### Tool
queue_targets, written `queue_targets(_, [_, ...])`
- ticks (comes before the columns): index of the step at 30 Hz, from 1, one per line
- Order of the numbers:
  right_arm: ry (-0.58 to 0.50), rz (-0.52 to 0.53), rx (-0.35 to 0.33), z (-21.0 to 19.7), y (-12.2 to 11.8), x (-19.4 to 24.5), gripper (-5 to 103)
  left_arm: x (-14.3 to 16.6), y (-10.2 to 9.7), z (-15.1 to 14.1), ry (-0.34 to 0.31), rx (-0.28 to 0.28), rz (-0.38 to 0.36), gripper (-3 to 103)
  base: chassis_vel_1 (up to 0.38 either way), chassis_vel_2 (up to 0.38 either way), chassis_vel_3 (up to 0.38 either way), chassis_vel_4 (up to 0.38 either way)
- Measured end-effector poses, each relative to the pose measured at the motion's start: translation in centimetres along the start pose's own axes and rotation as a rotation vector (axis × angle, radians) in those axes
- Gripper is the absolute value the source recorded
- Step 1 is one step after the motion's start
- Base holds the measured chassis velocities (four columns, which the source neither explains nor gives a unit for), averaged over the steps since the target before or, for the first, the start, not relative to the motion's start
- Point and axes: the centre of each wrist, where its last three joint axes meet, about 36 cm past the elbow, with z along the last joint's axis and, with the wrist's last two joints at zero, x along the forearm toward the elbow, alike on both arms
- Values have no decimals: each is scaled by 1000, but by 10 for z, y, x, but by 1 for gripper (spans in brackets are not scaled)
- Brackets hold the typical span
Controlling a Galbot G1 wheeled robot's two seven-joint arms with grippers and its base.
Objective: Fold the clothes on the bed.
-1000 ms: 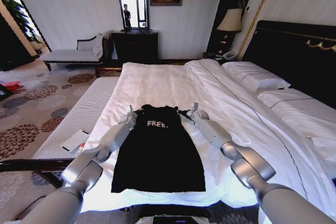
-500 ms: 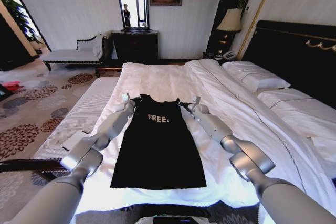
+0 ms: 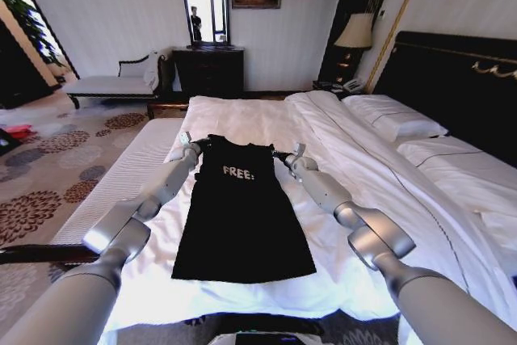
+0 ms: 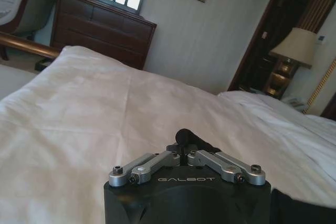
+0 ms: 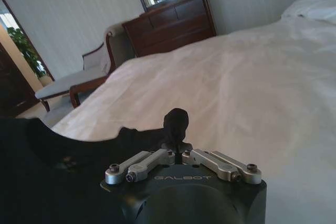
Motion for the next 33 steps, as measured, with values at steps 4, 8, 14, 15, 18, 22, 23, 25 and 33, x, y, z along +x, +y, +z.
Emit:
queue_targets(4, [-19, -3, 14, 4, -5, 9, 1, 7, 2, 11, -2, -1, 1, 1, 0, 0, 0, 0])
queue_targets(8, [-54, -3, 48, 10, -17, 25, 1, 24, 4, 18, -25, -3, 14, 1, 0, 0, 0, 0])
queue_targets(14, [-107, 2, 85, 18, -37, 58, 1, 58, -6, 21, -100, 14, 45, 1, 0, 0, 0, 0])
queue_targets(15, [-109, 6, 94, 23, -41, 67, 1, 65, -7, 21, -112, 21, 46, 1, 0, 0, 0, 0])
queue_targets(18, [-114, 11, 116, 35, -49, 85, 1, 78, -10, 22, -131, 32, 53, 1, 0, 0, 0, 0])
queue_targets(22, [-123, 8, 169, 50, -57, 113, 1, 105, -17, 30, -144, 32, 74, 1, 0, 0, 0, 0])
queue_targets(23, [-128, 8, 177, 50, -57, 117, 1, 111, -19, 33, -143, 31, 80, 1, 0, 0, 0, 0])
queue_targets(25, [-136, 7, 186, 50, -56, 124, 1, 120, -23, 38, -141, 28, 87, 1, 0, 0, 0, 0])
queue_targets(33, [-180, -68, 247, 45, -21, 155, 1, 176, -26, 56, -149, 5, 103, 1, 0, 0, 0, 0])
